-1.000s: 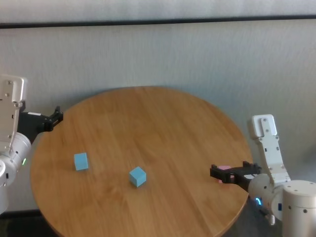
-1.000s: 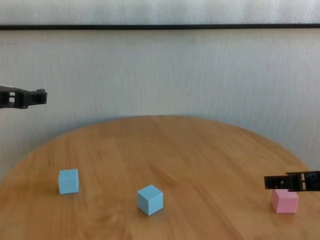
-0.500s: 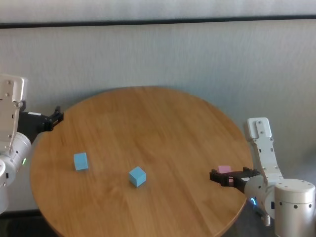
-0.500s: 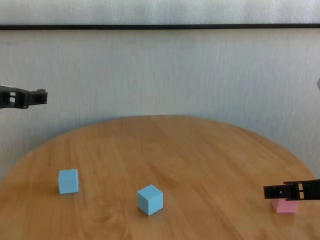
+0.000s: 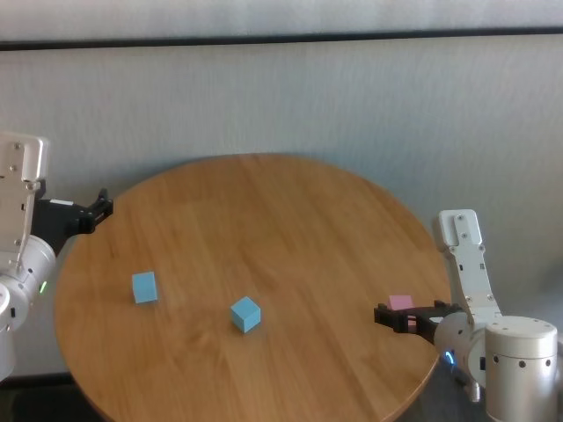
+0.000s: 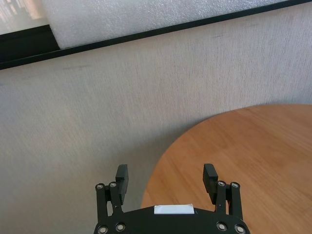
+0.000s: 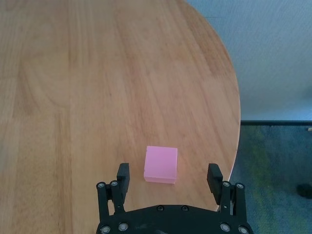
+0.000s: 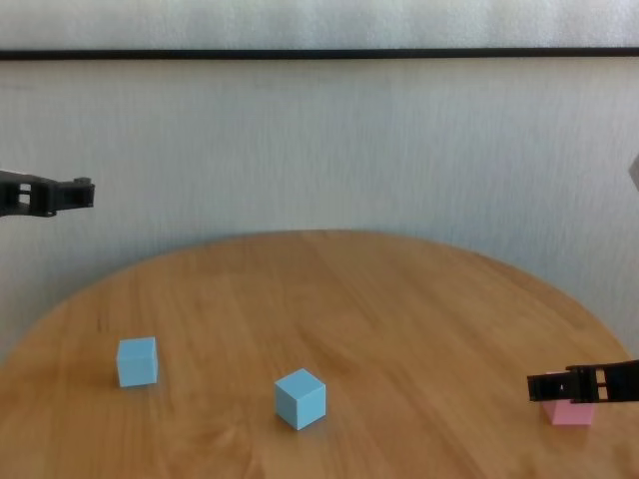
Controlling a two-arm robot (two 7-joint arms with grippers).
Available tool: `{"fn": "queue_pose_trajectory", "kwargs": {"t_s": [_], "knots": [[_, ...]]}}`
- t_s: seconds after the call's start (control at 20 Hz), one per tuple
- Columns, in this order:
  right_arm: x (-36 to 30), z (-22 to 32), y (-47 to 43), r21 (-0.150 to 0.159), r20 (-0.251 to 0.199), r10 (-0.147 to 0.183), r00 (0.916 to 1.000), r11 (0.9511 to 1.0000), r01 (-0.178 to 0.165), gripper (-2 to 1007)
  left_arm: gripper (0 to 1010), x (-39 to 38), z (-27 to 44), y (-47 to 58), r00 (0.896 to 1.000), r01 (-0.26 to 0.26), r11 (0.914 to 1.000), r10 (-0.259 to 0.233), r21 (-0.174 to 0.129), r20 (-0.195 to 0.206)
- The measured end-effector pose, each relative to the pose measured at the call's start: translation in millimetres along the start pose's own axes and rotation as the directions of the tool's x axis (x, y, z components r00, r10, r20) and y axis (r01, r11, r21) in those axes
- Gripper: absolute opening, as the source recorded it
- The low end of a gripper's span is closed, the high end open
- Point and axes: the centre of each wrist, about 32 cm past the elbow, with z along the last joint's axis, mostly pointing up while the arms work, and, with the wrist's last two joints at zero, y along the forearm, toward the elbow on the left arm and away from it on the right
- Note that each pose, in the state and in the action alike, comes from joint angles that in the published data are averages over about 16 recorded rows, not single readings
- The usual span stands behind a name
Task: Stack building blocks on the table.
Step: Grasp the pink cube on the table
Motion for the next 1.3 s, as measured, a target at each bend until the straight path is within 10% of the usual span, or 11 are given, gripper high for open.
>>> {"fn": "queue_pose_trajectory", "kwargs": {"t_s": [1.3], "knots": [[-1.5,2.2,2.8,-0.014,0.010,-0.004,0.9999,0.9999,0.004,847,1003,0.0,0.0,0.0,1.000,0.000,1.0000,0.000,0.000,0.000]]}}
